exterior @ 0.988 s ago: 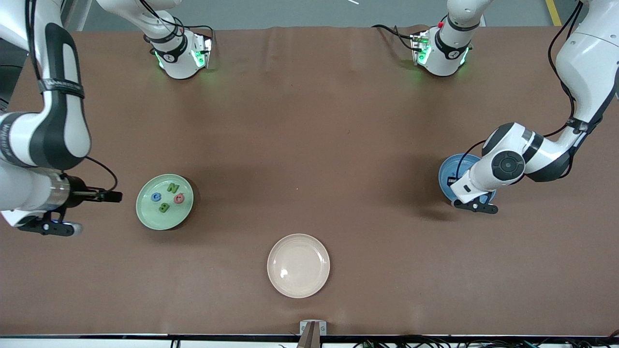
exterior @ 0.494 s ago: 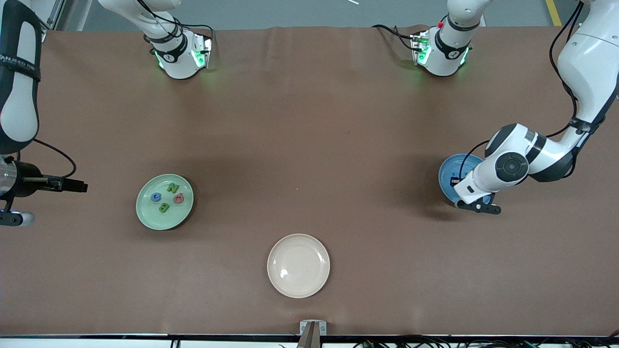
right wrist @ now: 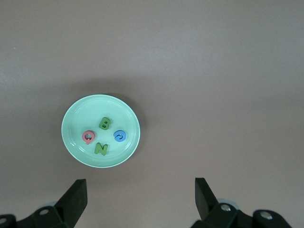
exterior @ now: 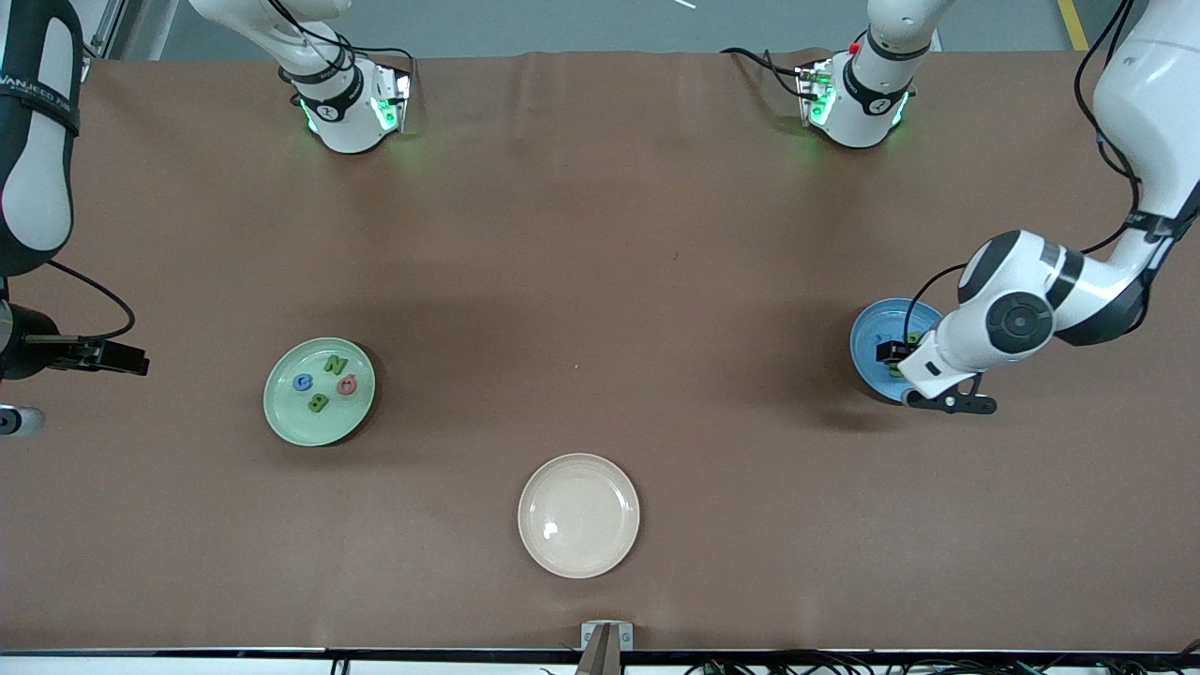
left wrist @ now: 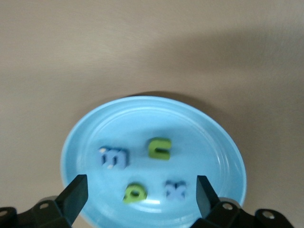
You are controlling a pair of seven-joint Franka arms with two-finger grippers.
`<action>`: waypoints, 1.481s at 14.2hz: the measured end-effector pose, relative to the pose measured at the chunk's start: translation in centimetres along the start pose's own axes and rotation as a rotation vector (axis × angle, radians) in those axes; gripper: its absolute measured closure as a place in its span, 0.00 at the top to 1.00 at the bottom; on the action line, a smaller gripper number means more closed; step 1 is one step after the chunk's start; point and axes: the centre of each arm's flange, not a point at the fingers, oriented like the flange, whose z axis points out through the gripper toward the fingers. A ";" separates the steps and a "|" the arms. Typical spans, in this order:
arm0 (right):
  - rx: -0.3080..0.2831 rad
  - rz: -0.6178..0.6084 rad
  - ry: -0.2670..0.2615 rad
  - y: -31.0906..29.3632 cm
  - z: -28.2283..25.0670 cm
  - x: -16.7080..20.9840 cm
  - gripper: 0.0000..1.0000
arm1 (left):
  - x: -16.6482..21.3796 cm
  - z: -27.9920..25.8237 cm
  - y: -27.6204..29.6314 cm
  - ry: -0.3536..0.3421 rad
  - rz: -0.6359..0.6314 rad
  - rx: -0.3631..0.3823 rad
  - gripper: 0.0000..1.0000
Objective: Sort upper and lower case letters into plates
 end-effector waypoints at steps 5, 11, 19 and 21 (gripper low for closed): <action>0.017 0.013 -0.041 0.0 -0.9 -1.2 1.00 | 0.4 -6.6 -2.4 -0.039 -0.033 -0.004 1.00; 0.070 0.018 -0.049 0.4 -2.8 -3.9 1.00 | 0.3 -9.6 -6.4 -0.108 0.002 -0.043 1.00; 0.085 -0.006 0.001 0.1 -5.8 -8.2 1.00 | -2.0 -17.4 -9.6 -0.044 -0.041 -0.151 1.00; 0.080 -0.022 0.014 -0.6 -6.3 -9.1 1.00 | -3.6 -20.9 -9.8 -0.004 -0.050 -0.146 1.00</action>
